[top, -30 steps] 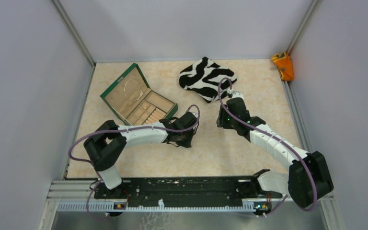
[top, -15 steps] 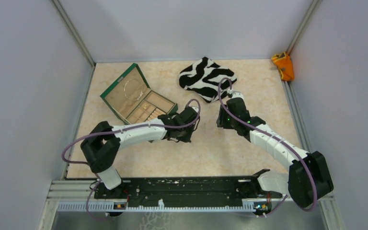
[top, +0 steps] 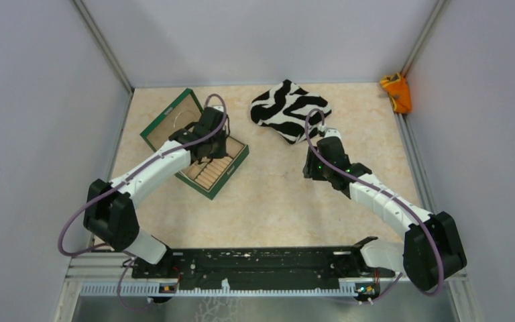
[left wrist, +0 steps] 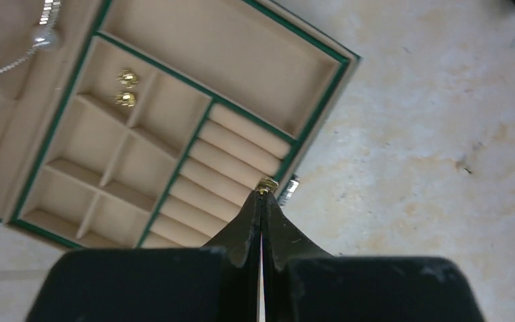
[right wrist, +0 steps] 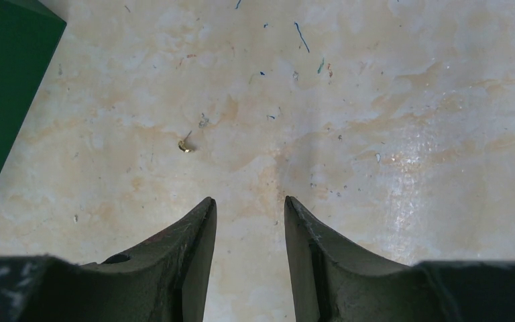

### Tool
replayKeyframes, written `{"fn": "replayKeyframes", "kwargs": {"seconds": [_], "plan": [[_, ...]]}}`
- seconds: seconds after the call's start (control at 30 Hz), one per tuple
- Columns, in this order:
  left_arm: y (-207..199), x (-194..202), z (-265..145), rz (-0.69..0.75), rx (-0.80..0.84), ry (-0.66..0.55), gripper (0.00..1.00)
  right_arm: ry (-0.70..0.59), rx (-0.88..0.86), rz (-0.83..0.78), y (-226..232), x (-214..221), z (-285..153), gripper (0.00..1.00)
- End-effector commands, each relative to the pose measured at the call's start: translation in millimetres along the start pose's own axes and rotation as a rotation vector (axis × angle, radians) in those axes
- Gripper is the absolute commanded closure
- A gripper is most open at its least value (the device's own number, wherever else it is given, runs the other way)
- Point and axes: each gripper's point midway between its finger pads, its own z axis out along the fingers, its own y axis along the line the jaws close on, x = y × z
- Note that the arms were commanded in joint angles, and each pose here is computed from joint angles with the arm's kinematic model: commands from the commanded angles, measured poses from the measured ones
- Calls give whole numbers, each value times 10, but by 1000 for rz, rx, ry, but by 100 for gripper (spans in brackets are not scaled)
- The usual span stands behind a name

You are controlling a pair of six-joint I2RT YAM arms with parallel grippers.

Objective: Organize the mixed jewelry

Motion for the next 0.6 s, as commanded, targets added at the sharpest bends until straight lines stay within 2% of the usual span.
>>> {"fn": "replayKeyframes", "kwargs": {"seconds": [0.0,0.2,0.57], "plan": [[445,-111,-49,-35,-101,-2,100,-83,-34,11,122,-292,-35,58],[847,-100,116,-81,-197,16,100,-82,-40,13,141,-305,-28,58],[1012,158,395,-106,-206,104,100,-84,-33,9,125,-308,-44,58]]}}
